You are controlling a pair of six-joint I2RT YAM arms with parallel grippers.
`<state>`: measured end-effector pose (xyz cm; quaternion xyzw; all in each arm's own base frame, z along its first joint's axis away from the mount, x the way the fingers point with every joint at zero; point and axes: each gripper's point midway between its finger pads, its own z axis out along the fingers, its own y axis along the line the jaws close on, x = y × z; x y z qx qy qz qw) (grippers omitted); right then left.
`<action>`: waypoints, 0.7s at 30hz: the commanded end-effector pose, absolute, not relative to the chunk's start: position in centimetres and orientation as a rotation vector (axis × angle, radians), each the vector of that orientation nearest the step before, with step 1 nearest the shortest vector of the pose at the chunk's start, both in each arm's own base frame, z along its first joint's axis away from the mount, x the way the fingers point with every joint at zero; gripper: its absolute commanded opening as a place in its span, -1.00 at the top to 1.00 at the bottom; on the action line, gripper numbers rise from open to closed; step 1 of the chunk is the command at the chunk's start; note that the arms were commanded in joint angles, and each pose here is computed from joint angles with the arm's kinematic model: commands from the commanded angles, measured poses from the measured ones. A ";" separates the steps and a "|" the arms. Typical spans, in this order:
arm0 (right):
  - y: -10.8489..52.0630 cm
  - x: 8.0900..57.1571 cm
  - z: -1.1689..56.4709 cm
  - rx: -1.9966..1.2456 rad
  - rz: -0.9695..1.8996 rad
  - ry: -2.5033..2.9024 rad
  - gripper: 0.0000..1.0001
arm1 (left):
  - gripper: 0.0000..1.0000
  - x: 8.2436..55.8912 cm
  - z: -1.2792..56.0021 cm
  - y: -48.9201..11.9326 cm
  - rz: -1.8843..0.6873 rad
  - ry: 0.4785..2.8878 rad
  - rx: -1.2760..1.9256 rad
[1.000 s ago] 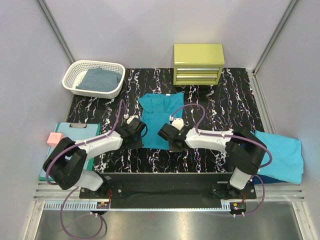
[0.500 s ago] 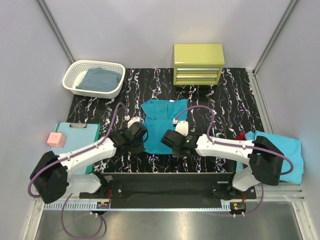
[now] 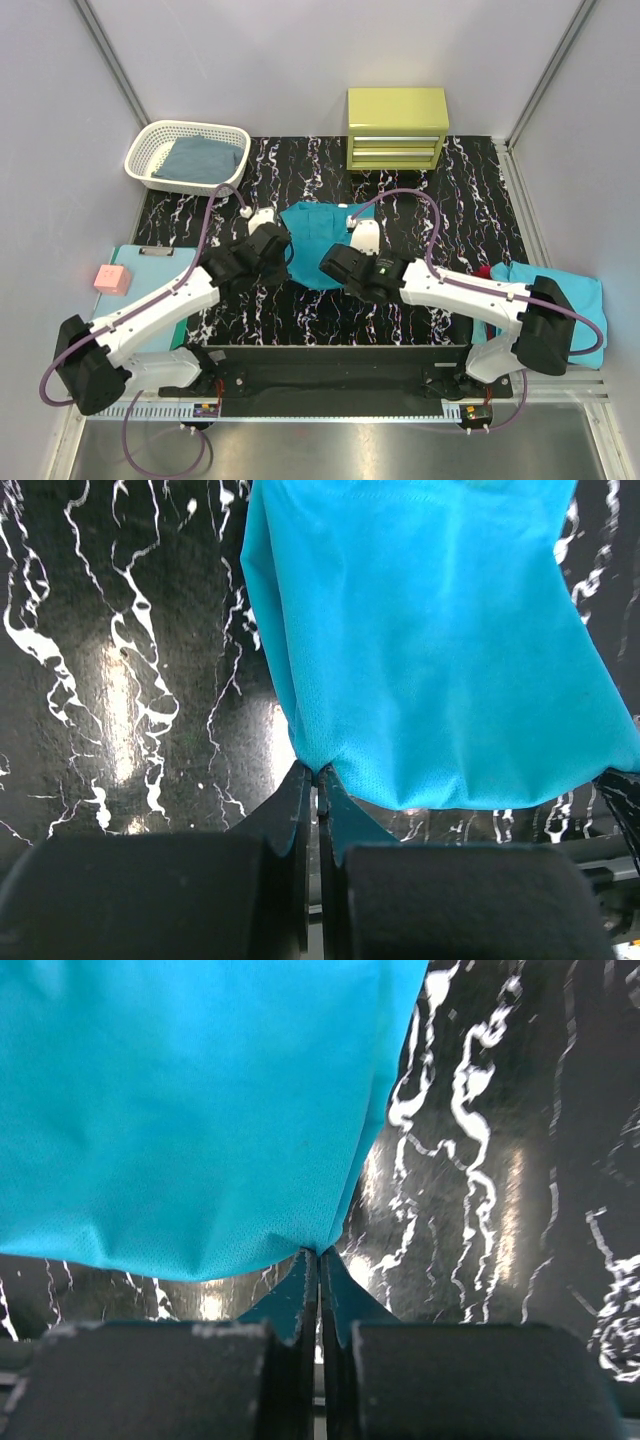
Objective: Fold and stack the t-shirts
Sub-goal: Fold the tshirt
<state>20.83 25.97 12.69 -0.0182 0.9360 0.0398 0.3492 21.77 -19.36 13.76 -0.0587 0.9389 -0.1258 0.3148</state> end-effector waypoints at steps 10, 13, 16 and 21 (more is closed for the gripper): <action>23.5 21.4 18.7 0.023 0.143 2.282 1.00 | 1.00 20.7 19.2 -20.4 -0.429 2.343 -0.164; 22.7 21.2 19.2 0.057 0.152 2.269 1.00 | 1.00 19.9 20.0 -20.5 -0.437 2.322 -0.151; 22.0 21.1 19.6 0.065 0.141 2.257 1.00 | 1.00 19.5 20.5 -20.4 -0.420 2.308 -0.148; 21.7 21.6 20.2 0.057 0.107 2.228 1.00 | 1.00 20.1 20.8 -19.9 -0.369 2.284 -0.147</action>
